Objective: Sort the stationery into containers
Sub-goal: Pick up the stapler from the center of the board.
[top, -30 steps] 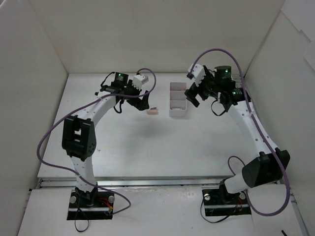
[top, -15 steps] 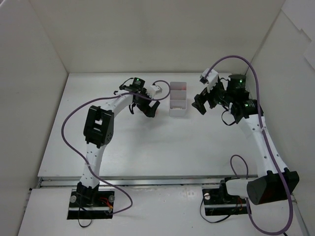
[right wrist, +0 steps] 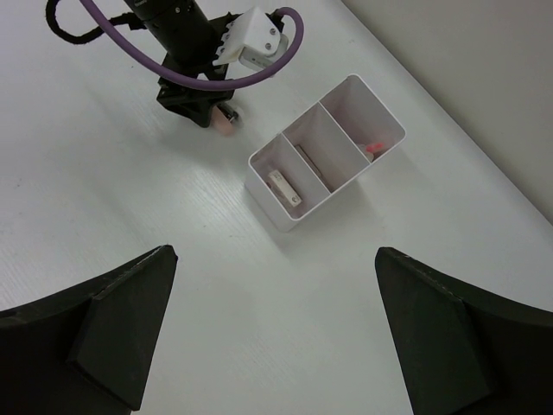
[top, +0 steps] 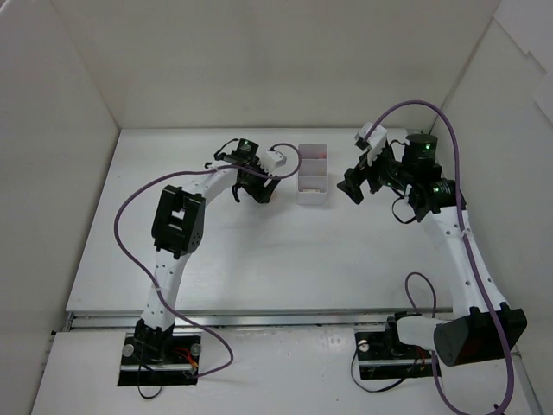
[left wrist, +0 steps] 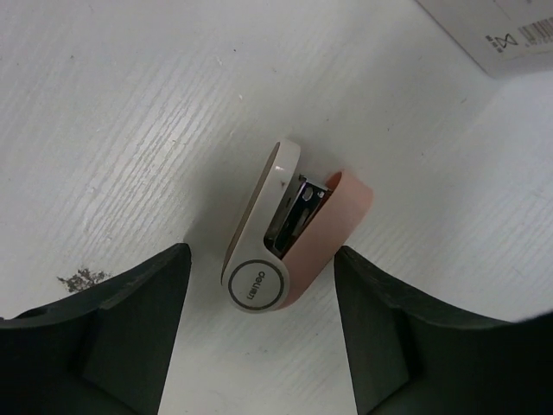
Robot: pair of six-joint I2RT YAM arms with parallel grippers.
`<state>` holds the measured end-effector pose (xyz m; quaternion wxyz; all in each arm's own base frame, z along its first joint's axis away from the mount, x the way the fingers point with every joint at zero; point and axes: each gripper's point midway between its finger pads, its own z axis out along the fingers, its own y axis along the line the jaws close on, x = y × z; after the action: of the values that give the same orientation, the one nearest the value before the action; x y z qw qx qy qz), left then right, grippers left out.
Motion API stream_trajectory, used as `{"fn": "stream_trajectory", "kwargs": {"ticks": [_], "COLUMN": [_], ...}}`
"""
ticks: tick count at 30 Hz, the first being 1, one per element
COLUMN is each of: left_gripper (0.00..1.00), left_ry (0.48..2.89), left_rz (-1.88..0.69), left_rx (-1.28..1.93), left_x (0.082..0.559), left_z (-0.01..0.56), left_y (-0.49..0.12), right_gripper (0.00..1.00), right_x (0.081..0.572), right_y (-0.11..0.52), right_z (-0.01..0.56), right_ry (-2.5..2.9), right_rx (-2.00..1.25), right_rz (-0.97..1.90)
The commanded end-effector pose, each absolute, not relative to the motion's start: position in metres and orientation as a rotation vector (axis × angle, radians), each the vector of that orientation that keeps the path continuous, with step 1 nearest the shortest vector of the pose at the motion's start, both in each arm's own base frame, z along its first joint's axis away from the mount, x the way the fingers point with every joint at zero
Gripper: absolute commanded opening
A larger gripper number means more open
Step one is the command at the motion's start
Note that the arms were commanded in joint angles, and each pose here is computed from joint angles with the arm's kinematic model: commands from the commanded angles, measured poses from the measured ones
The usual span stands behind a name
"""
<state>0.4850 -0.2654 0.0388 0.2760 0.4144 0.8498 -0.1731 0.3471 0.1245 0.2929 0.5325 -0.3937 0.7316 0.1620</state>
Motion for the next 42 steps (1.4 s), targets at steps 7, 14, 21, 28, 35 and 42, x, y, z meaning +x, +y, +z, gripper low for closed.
{"fn": "stream_trajectory", "kwargs": {"ticks": [7, 14, 21, 28, 35, 42], "left_gripper": [0.55, 0.51, 0.36, 0.16, 0.09, 0.09], "left_ry": [2.092, 2.125, 2.102, 2.115, 2.020, 1.861], "left_rz": [-0.474, -0.463, -0.449, -0.445, -0.457, -0.571], "left_rx": [1.122, 1.134, 1.122, 1.110, 1.041, 1.079], "left_x": [0.482, 0.491, 0.490, 0.483, 0.473, 0.435], "left_z": [0.092, 0.083, 0.088, 0.090, 0.137, 0.196], "left_y": [-0.289, -0.296, -0.294, -0.290, -0.287, -0.291], "right_gripper": [0.98, 0.98, 0.98, 0.98, 0.98, 0.98], "right_x": [0.343, 0.333, 0.328, 0.325, 0.322, 0.324], "right_y": [0.132, 0.132, 0.130, 0.131, 0.132, 0.133], "right_z": [0.307, 0.310, 0.315, 0.317, 0.323, 0.319], "right_ry": [1.667, 1.651, 1.632, 1.620, 1.600, 1.605], "right_rx": [-0.929, -0.919, -0.909, -0.908, -0.892, -0.830], "right_rz": [0.449, 0.457, 0.451, 0.454, 0.467, 0.493]}}
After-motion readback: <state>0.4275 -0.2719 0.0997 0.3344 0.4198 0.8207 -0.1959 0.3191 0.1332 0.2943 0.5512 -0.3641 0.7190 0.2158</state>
